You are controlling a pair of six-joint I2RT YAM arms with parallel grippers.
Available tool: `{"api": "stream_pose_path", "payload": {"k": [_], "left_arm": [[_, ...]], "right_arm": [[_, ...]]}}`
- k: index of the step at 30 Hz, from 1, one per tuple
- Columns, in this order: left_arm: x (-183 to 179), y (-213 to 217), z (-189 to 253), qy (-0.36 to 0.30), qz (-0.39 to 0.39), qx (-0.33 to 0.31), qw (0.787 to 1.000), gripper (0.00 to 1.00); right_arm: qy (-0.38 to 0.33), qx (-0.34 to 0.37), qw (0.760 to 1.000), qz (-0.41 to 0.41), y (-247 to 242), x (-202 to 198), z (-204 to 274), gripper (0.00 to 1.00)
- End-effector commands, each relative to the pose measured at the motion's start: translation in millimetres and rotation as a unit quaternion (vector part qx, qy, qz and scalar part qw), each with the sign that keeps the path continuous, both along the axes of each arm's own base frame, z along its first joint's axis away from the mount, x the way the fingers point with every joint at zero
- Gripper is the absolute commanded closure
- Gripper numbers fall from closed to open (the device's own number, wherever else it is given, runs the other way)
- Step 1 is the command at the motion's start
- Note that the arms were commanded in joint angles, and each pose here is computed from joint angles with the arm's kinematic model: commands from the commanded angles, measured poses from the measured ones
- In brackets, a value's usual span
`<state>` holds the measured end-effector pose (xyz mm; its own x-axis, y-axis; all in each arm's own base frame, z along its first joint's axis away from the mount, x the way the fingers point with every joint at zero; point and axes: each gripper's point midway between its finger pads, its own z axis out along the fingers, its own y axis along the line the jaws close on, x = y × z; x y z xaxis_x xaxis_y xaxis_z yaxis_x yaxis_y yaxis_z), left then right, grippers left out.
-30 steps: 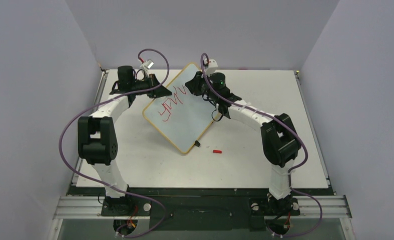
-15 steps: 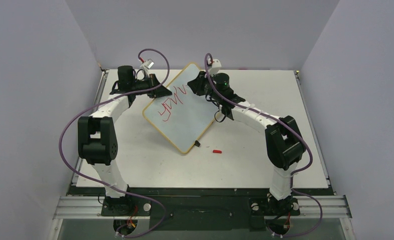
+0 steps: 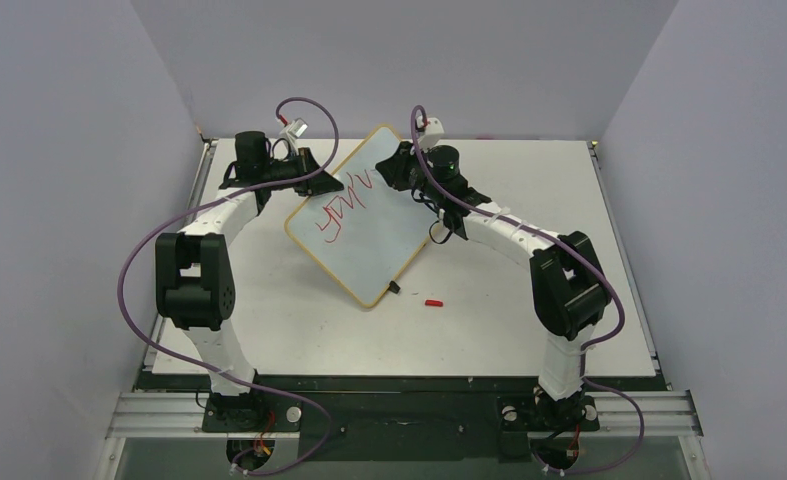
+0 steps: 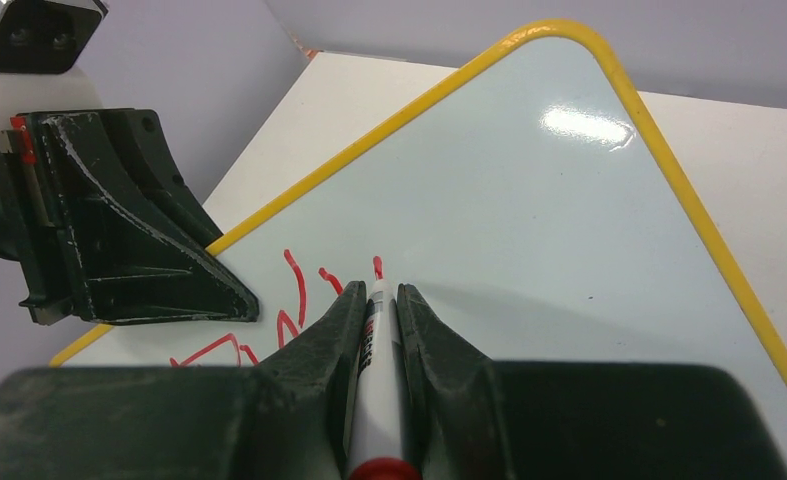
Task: Write a sentence on the whiteboard
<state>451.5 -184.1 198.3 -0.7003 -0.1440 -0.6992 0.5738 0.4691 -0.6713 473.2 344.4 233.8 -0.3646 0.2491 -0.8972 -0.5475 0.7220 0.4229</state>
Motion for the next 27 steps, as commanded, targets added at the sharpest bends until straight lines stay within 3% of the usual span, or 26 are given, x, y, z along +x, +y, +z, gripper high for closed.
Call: {"api": "stream_pose_path", "payload": {"k": [1, 27], "left_arm": [[18, -8, 24, -0.129, -0.019, 0.024, 0.991, 1.0], [17, -9, 23, -0.127, -0.021, 0.023, 0.991, 1.0]], "right_arm": [[-0.025, 0.02, 0.999, -0.013, -3, 11, 18, 1.0], [-0.008, 0.014, 0.999, -0.05, -17, 47, 8, 1.0]]}}
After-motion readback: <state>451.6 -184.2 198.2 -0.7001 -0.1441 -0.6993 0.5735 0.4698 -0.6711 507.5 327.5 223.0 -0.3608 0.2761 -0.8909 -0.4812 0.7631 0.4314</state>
